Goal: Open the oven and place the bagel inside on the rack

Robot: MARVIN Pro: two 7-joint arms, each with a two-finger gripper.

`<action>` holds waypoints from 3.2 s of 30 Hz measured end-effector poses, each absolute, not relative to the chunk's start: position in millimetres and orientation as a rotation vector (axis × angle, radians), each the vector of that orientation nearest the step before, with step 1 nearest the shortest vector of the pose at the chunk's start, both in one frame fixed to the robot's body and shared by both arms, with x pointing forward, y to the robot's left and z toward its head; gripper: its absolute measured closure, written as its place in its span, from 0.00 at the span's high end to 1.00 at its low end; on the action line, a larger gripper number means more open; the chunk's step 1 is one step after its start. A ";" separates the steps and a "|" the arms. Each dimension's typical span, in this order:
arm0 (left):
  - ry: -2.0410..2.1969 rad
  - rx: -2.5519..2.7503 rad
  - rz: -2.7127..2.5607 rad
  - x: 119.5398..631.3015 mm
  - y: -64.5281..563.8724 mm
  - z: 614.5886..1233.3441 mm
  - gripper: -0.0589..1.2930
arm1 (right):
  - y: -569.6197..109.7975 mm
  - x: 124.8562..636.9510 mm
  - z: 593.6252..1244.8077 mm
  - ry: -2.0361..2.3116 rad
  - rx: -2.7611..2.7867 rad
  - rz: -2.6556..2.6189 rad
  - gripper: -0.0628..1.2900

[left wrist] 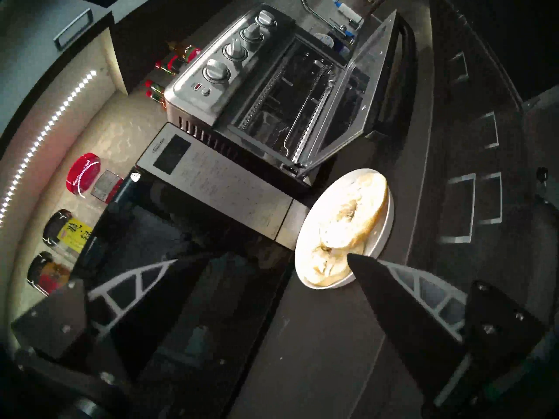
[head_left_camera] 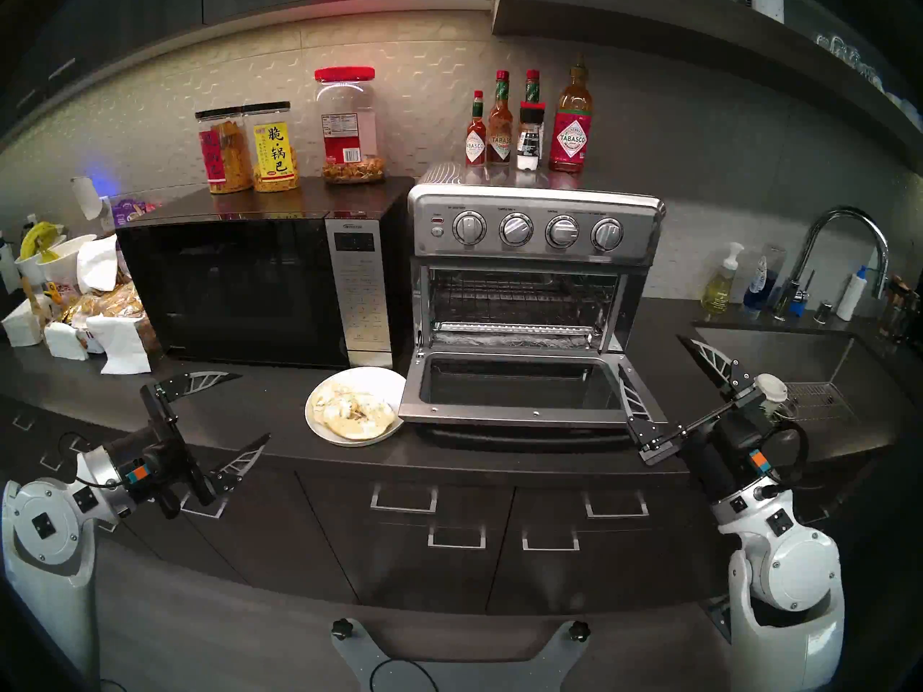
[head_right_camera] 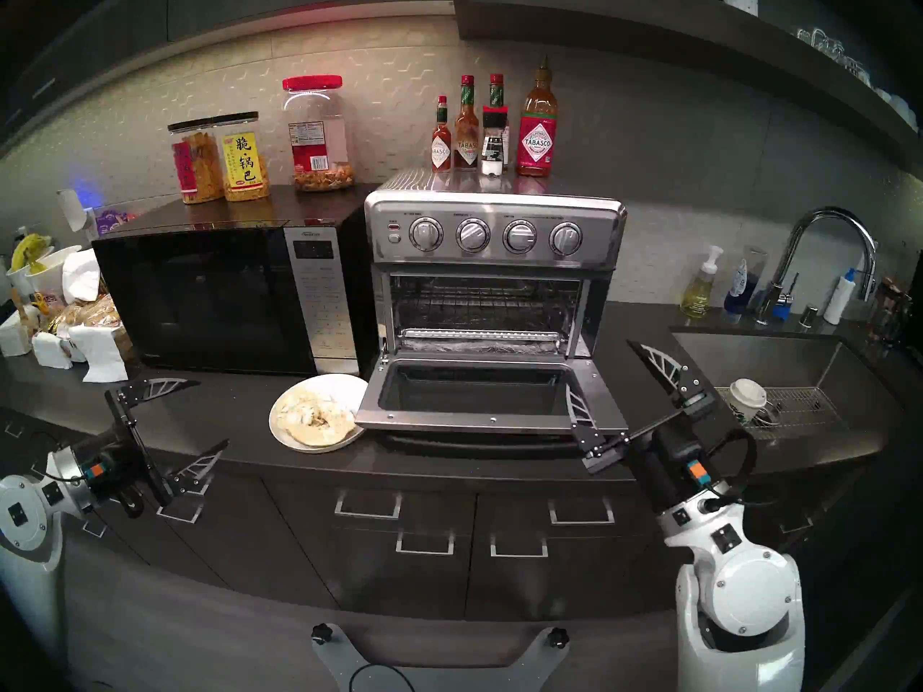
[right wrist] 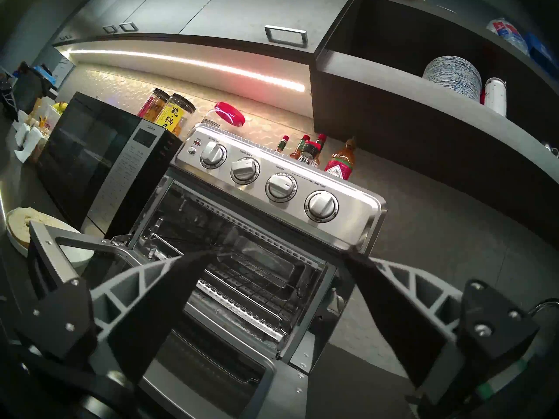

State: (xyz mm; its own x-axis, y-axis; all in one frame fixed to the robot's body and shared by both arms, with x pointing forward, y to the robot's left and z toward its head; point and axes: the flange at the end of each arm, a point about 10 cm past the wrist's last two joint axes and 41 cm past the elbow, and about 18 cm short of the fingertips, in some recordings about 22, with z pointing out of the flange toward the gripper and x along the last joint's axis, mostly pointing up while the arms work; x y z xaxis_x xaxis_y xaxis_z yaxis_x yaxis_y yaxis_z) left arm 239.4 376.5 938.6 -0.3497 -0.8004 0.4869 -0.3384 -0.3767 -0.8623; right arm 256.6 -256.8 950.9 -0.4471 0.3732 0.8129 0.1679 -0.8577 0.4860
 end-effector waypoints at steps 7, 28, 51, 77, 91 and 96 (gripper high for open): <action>1.397 -1.554 -1.772 244.8 381.4 923.4 0.98 | -256.5 256.3 951.9 0.784 1.573 2.449 0.96; 1.616 -1.587 -1.791 268.5 382.4 932.0 0.98 | -256.4 256.0 952.5 0.784 1.572 2.450 0.96; 1.724 -1.523 -1.741 302.3 378.1 915.7 0.98 | -256.3 256.0 952.5 0.785 1.572 2.450 0.96; 1.884 -1.344 -1.613 325.8 370.4 933.2 0.98 | -256.3 255.9 952.5 0.785 1.572 2.450 0.96; 1.968 -1.317 -1.622 326.6 356.1 924.3 0.98 | -256.2 255.9 952.6 0.785 1.572 2.450 0.96; 1.992 -1.319 -1.624 331.0 350.8 919.5 0.98 | -256.2 255.9 952.6 0.785 1.572 2.450 0.96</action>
State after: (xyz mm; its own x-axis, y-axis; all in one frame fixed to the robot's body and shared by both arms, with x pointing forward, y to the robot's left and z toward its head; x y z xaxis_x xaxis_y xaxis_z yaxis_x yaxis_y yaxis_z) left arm 331.0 350.8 919.5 -0.5582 -0.7601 0.3326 -0.4790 -0.0320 -0.8772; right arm 255.9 -256.2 952.6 -0.4507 0.3732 0.8109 0.1676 -0.8569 0.4875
